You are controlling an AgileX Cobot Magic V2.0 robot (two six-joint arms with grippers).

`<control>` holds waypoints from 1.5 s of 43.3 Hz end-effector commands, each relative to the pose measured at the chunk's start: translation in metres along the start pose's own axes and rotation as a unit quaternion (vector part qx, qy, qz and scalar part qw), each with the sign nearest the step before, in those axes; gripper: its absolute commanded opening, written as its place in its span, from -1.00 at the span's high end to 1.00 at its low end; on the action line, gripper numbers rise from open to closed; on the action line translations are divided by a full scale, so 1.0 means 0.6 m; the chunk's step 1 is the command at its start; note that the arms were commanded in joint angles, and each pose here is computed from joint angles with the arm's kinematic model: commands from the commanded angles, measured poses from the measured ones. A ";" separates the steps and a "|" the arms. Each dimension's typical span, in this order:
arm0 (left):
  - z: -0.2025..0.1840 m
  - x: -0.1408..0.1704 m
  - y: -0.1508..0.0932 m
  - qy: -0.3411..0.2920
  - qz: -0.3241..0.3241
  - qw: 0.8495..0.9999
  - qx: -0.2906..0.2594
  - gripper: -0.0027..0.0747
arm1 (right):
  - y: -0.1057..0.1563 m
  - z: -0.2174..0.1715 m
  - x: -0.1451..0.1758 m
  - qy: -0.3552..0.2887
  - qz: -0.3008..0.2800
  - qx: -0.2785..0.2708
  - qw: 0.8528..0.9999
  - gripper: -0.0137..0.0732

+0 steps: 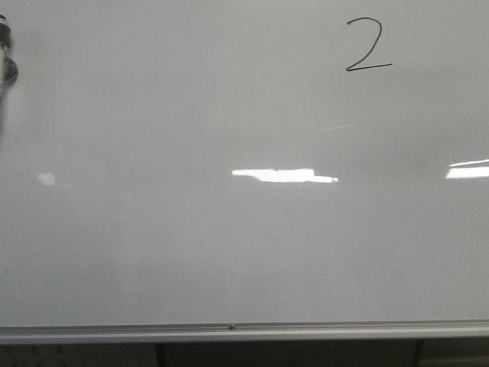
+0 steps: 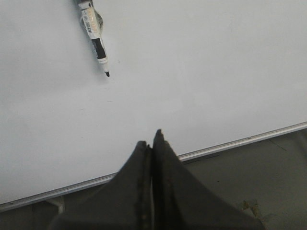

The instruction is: Write number 2 on whiteboard

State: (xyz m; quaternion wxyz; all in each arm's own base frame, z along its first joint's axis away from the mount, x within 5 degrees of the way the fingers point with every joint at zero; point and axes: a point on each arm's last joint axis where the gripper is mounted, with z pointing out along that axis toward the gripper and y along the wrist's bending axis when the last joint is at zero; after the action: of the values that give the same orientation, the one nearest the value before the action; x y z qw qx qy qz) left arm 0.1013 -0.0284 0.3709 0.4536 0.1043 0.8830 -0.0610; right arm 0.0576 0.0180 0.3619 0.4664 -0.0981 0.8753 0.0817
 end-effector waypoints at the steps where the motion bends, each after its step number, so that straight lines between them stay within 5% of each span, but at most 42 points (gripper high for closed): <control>1: -0.010 -0.020 -0.003 -0.048 0.000 0.999 0.009 0.98 | -0.001 -0.008 -0.020 -0.047 -0.001 0.007 0.999 0.85; 15: -0.012 0.031 0.012 -0.098 -0.040 0.994 -0.018 0.98 | -0.001 -0.008 -0.020 -0.047 -0.001 0.007 0.999 0.85; 22: -0.003 0.091 0.017 -0.209 -0.007 0.977 -0.049 0.98 | -0.001 -0.008 -0.020 -0.047 -0.001 0.007 0.999 0.85; 39: 0.050 0.230 0.031 -0.324 -0.042 0.935 -0.135 0.98 | -0.001 -0.008 -0.020 -0.047 -0.001 0.007 0.999 0.85; 49: 0.077 0.262 0.034 -0.373 -0.021 0.917 -0.141 0.98 | -0.001 -0.008 -0.020 -0.047 -0.001 0.007 0.999 0.85; 65: 0.082 0.264 0.031 -0.380 -0.001 0.917 -0.124 0.98 | -0.001 -0.008 -0.019 -0.044 -0.001 0.007 0.999 0.85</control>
State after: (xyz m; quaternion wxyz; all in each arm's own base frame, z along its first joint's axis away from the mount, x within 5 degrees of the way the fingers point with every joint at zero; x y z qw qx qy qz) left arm 0.0562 -0.0003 0.2117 0.7364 0.0155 0.6763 0.0127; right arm 0.0576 0.0178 0.3619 0.4665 -0.0978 0.8754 0.0807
